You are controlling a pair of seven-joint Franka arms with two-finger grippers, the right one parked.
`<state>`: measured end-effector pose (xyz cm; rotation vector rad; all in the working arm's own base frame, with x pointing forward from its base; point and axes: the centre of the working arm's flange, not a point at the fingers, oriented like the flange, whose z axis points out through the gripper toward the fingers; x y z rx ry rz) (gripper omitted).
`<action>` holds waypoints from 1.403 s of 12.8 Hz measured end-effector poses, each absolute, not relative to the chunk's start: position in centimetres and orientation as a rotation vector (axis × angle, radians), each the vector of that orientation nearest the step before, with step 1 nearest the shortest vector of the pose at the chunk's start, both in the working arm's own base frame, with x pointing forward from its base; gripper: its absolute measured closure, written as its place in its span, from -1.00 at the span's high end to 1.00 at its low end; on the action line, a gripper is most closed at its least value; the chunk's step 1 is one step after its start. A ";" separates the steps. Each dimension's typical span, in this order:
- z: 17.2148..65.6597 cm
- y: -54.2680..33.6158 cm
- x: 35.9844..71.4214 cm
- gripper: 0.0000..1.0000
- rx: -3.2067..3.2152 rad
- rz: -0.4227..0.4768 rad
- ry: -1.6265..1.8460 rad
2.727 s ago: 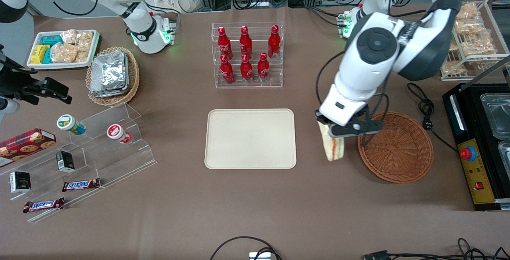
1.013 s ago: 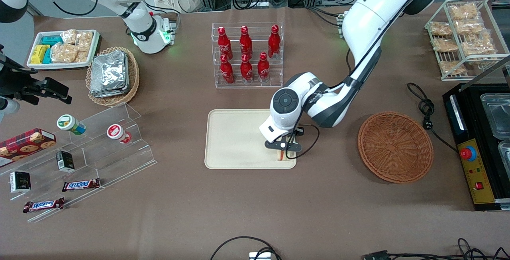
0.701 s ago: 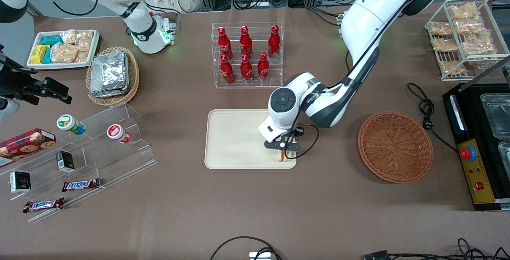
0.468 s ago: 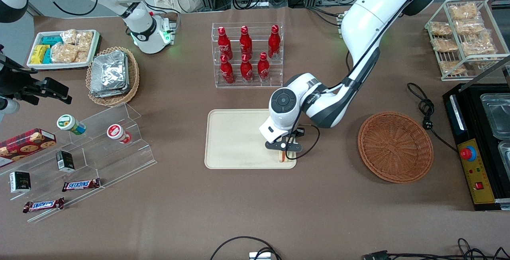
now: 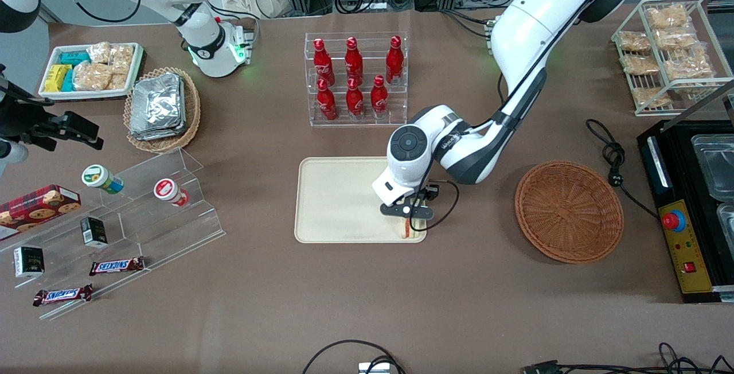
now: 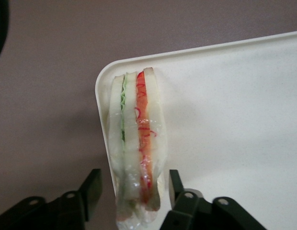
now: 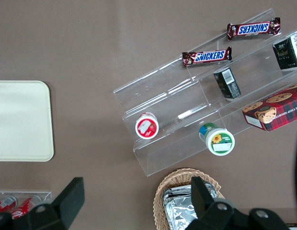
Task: Place sandwich from basket to tray
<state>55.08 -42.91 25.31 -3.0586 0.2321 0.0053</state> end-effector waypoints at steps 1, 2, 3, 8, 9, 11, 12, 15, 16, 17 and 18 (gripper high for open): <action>25.3 -42.9 55.1 0.57 -3.059 0.004 0.231; 25.3 -42.9 55.1 0.80 -3.061 0.002 0.228; 25.5 -43.0 55.2 0.98 -3.063 -0.002 0.225; 31.8 -41.3 57.3 1.00 -3.128 -0.111 0.098; 34.5 -39.8 58.2 1.00 -3.154 -0.137 0.016; 39.8 -35.2 59.8 1.00 -3.172 -0.193 -0.098; 42.6 -32.1 60.4 1.00 -3.169 -0.203 -0.090; 49.8 -22.4 60.3 1.00 -3.095 -0.139 0.043; 51.8 -19.5 59.9 1.00 -3.078 -0.116 0.054; 53.5 -16.9 59.4 1.00 -3.072 -0.100 0.039; 55.0 -14.6 58.8 1.00 -3.074 -0.088 0.009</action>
